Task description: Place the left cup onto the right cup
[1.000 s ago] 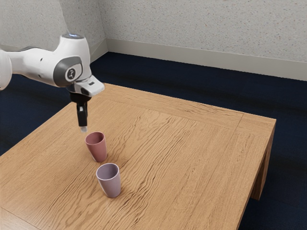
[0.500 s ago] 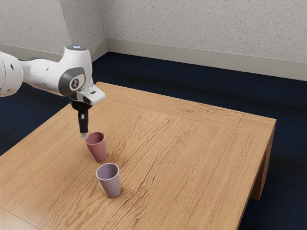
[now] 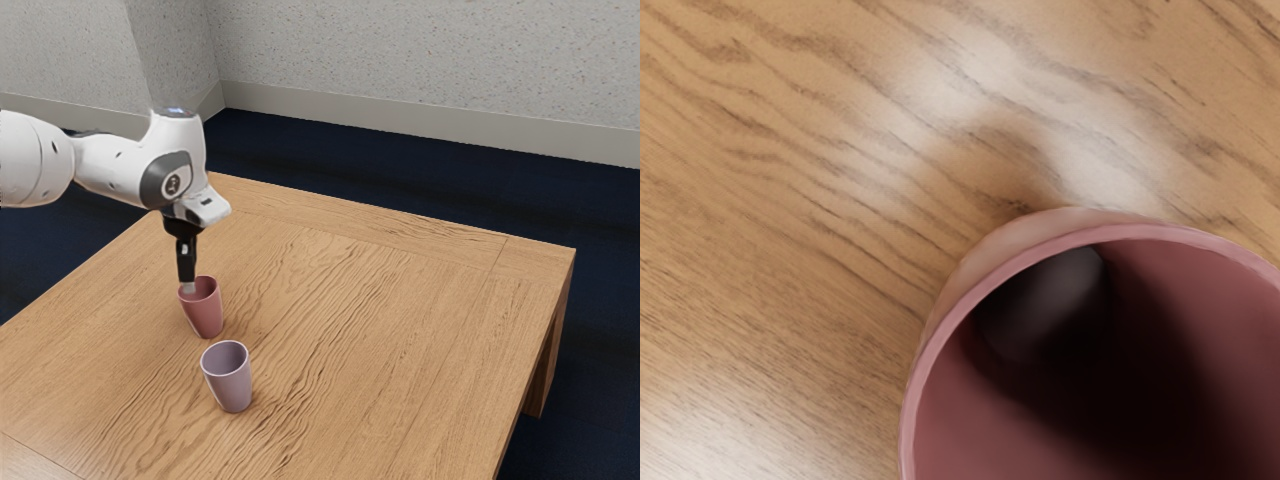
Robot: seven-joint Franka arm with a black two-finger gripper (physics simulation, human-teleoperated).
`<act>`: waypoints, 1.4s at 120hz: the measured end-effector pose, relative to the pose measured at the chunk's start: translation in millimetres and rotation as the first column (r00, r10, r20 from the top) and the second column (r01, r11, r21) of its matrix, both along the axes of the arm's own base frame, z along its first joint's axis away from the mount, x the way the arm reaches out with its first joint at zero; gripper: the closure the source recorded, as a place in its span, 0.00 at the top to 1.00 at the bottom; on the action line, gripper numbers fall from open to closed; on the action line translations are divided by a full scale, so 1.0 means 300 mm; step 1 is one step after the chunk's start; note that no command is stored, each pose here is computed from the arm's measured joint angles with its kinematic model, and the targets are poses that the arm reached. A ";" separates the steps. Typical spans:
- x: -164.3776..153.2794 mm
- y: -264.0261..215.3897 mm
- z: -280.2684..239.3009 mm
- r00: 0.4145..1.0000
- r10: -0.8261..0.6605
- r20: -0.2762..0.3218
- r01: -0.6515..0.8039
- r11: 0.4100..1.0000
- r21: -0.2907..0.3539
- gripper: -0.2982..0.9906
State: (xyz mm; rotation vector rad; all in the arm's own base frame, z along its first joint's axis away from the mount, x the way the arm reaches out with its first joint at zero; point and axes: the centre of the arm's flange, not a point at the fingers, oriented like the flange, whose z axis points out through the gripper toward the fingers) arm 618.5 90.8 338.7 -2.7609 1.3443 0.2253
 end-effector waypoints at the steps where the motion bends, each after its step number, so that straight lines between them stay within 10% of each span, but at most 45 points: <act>1: 0.002 0.000 0.000 1.000 -0.001 0.001 0.001 1.000 0.000 0.74; 168: 0.112 -0.074 -0.085 0.997 -0.067 0.038 0.068 0.998 -0.019 0.18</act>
